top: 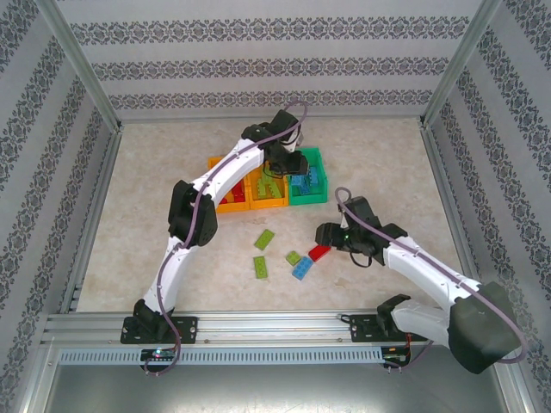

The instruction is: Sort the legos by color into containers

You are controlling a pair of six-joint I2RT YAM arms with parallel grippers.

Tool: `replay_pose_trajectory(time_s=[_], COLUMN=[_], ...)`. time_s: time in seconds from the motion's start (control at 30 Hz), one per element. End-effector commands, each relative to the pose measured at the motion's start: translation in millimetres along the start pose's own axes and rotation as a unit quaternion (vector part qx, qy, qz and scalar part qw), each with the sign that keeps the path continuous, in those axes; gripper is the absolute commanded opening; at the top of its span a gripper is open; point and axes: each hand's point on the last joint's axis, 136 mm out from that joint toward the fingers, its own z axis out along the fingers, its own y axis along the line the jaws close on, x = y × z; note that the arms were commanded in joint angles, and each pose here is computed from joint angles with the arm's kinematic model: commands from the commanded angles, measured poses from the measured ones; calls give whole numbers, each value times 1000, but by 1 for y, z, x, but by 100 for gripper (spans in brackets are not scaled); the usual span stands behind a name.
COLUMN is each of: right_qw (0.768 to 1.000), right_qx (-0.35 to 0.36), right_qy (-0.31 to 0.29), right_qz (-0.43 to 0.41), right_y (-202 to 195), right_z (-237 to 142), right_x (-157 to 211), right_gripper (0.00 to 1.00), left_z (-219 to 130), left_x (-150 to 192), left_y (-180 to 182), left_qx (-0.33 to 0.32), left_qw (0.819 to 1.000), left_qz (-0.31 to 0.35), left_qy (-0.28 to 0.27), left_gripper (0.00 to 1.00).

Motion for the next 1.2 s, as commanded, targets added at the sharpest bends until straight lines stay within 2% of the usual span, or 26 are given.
replay_pose_trajectory(time_s=[0.0, 0.33, 0.67, 0.87, 1.17], right_qw=[1000, 999, 997, 995, 994], right_qx=[2, -3, -9, 4, 16], right_qy=[12, 44, 78, 100, 105], right_qz=[19, 14, -5, -28, -31], right_y=[3, 23, 46, 55, 63], right_z=[5, 8, 18, 28, 38], right_x=[19, 59, 81, 90, 91], right_gripper=[67, 64, 65, 66, 73], left_z=[0, 15, -3, -20, -37], left_x=[-20, -25, -24, -17, -1], left_y=[-20, -12, -21, -23, -15], left_qx=[50, 52, 50, 45, 32], left_qw=[998, 998, 998, 998, 998], left_qz=[0, -30, -21, -7, 1], left_qy=[-29, -33, -43, -51, -59], left_gripper=[36, 50, 63, 65, 66])
